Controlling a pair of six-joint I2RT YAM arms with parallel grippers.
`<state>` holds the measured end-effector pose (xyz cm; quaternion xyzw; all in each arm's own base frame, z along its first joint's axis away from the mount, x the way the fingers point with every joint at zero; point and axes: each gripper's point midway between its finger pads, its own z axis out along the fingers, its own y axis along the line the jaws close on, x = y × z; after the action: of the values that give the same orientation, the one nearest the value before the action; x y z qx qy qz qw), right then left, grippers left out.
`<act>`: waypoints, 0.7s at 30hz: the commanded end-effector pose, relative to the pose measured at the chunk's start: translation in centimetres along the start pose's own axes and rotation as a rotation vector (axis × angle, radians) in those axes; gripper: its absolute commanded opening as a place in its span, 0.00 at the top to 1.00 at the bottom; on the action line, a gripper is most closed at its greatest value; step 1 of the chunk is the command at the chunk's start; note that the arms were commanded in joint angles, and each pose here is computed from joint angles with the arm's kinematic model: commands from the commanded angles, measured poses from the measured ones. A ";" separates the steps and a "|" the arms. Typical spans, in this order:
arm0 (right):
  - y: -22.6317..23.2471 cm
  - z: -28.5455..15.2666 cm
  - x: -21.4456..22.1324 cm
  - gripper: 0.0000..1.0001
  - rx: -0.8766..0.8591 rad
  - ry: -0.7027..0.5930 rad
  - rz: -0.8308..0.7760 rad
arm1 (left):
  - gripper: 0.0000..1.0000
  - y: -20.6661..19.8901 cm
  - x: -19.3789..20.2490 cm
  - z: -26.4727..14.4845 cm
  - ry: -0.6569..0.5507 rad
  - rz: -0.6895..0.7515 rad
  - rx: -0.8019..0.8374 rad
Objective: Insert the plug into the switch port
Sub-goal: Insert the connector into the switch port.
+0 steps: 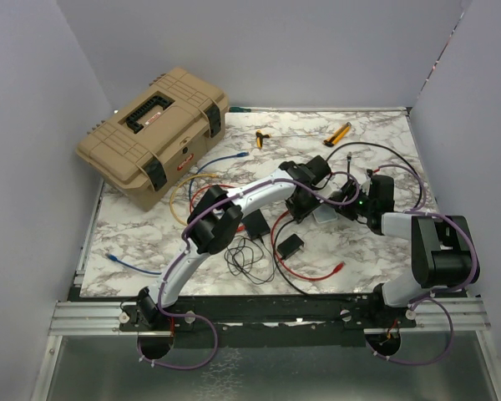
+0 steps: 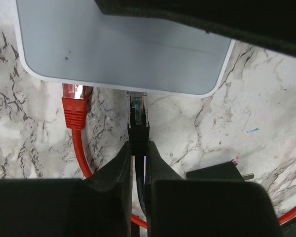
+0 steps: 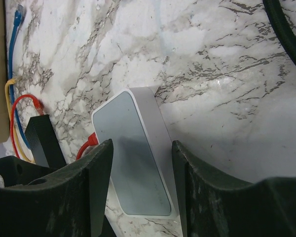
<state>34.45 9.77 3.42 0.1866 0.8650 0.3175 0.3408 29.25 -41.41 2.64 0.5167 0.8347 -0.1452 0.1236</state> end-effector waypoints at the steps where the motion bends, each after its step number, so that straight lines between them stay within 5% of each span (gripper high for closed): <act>1: -1.0 0.0 1.9 0.46 0.012 0.056 0.009 | 1.00 0.9 2.4 1.5 0.113 -0.015 -0.057; 5: -0.9 -0.1 1.8 0.45 0.006 0.053 0.006 | 0.99 1.5 2.8 0.8 0.126 -0.011 -0.095; 17: -0.8 -0.1 1.7 0.44 0.002 0.048 0.000 | 0.68 0.9 2.0 0.4 0.053 -0.004 -0.079; 21: -0.8 -0.1 1.8 0.44 0.002 0.050 -0.001 | 0.65 0.9 1.5 0.0 0.005 -0.006 -0.088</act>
<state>34.33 9.94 3.45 0.1814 0.8637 0.3224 0.3422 29.52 -40.65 2.58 0.5141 0.8375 -0.1193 0.1412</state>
